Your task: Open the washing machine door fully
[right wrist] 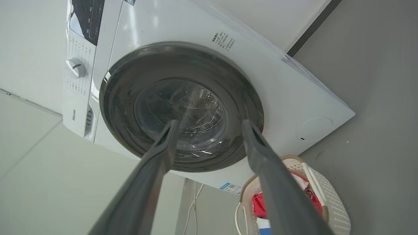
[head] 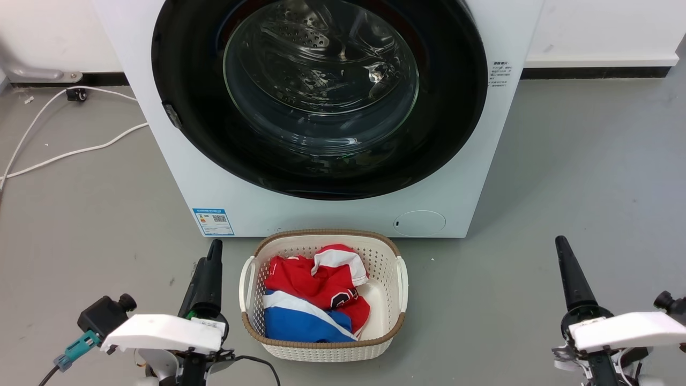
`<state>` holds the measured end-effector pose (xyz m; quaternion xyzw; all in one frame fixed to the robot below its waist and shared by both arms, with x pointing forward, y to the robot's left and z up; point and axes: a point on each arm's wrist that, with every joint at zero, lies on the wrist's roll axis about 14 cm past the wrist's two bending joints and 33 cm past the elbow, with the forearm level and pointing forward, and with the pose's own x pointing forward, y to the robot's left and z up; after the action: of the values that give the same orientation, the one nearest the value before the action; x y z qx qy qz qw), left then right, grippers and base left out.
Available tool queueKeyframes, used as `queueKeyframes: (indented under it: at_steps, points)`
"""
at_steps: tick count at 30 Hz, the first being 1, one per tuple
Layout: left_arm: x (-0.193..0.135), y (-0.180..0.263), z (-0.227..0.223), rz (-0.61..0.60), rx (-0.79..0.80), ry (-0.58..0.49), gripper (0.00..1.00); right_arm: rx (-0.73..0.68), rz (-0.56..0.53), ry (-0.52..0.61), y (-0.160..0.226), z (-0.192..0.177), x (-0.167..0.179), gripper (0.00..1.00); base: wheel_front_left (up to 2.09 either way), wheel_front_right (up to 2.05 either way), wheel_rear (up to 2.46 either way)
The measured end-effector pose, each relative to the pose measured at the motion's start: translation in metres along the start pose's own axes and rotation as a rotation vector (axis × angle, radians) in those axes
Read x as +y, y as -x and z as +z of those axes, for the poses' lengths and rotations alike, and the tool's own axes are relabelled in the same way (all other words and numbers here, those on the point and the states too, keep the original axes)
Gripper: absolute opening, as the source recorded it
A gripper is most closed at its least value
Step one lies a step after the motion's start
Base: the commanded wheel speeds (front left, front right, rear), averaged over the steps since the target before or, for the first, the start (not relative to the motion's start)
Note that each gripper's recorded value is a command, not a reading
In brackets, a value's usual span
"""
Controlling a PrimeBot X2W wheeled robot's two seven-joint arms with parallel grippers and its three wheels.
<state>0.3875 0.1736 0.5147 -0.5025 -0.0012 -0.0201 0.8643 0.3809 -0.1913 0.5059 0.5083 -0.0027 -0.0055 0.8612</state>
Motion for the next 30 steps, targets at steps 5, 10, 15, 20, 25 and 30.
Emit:
queueKeyframes:
  at_steps: [5, 10, 15, 20, 25, 30]
  points:
    - [-0.003, -0.001, -0.001, -0.013, 0.0, -0.102, 1.0, 0.007, 0.025, 0.129, -0.001, -0.002, 0.007, 1.0, 0.0, 0.0, 0.0]
    - [-0.005, -0.002, -0.001, -0.023, -0.001, -0.198, 1.0, 0.012, 0.043, 0.247, -0.001, -0.003, 0.012, 1.0, 0.0, 0.0, 0.0]
    - [-0.008, -0.003, 0.001, -0.037, -0.006, -0.288, 1.0, 0.009, 0.056, 0.342, -0.001, -0.001, 0.016, 1.0, 0.0, 0.0, 0.0]
    - [-0.013, -0.004, -0.002, -0.058, 0.0, -0.373, 1.0, 0.009, 0.062, 0.424, -0.001, 0.0, 0.018, 1.0, 0.0, 0.0, 0.0]
    - [-0.016, -0.005, -0.005, -0.079, 0.004, -0.461, 1.0, 0.011, 0.069, 0.509, 0.0, 0.0, 0.02, 1.0, 0.0, 0.0, 0.0]
    - [-0.018, -0.006, -0.007, -0.095, 0.006, -0.528, 1.0, 0.012, 0.076, 0.57, 0.0, -0.001, 0.021, 1.0, 0.0, 0.0, 0.0]
